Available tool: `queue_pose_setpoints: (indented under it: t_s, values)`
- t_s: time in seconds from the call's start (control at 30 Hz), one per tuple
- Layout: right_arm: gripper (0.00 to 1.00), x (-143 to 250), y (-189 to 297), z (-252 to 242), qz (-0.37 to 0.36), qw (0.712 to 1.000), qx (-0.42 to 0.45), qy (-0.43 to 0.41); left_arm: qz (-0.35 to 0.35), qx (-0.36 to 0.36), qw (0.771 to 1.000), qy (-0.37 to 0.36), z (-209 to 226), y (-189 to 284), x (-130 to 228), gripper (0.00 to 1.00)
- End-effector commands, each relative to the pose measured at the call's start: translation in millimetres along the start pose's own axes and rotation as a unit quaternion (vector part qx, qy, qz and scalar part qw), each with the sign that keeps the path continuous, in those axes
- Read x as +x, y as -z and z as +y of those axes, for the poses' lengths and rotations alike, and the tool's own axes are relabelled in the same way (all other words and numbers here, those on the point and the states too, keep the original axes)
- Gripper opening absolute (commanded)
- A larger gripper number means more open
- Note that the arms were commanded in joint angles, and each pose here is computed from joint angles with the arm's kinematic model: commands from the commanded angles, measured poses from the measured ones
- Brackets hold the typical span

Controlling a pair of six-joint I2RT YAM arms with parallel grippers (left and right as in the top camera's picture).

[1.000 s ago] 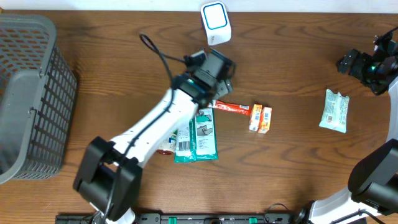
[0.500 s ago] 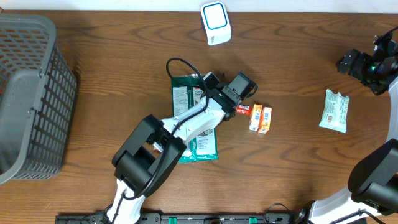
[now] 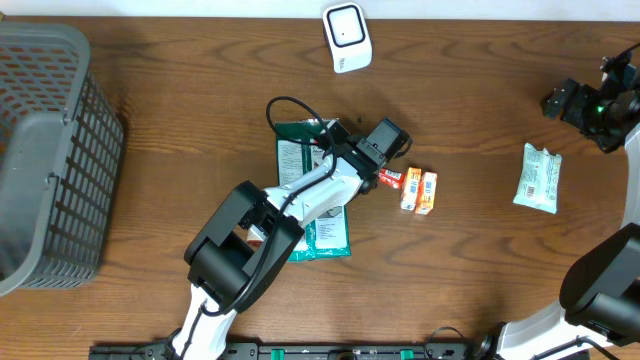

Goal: Scan the item barcode

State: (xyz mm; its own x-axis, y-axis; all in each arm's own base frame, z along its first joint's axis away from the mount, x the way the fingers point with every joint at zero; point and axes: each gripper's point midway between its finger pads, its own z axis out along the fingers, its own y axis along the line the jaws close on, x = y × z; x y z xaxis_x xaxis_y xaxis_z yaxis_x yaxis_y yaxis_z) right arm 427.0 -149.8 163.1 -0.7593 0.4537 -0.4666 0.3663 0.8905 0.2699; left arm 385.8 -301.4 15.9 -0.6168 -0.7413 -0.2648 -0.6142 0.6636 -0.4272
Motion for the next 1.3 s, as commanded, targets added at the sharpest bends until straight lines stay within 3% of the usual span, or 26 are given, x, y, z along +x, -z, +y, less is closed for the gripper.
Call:
queue_pose_setpoints:
  t_s: [0.0,0.3,0.47,0.6,0.9,1.07,1.27]
  values:
    - [0.99,1,-1,-2,0.002,1.000,0.002,0.003,-0.006,-0.036,0.999,-0.009,21,-7,0,0.59]
    - [0.99,1,-1,-1,0.002,1.000,0.002,0.004,-0.005,-0.058,0.998,-0.019,34,-21,5,0.58]
    - [0.99,1,-1,-2,0.002,1.000,0.002,0.004,-0.007,-0.041,0.999,-0.012,25,-23,2,0.41]
    - [0.99,1,-1,-2,0.002,1.000,0.002,0.004,-0.006,-0.042,0.999,-0.018,26,-23,3,0.39]
    - [0.99,1,-1,-2,0.002,1.000,0.002,0.003,-0.004,-0.050,0.996,-0.078,30,-22,-1,0.09]
    - [0.99,1,-1,-2,0.002,1.000,0.002,0.004,-0.015,-0.034,0.994,-0.100,19,-9,-27,0.07]
    - [0.99,1,-1,-2,0.002,1.000,0.002,0.004,-0.072,0.030,0.988,-0.132,-20,53,-84,0.07]
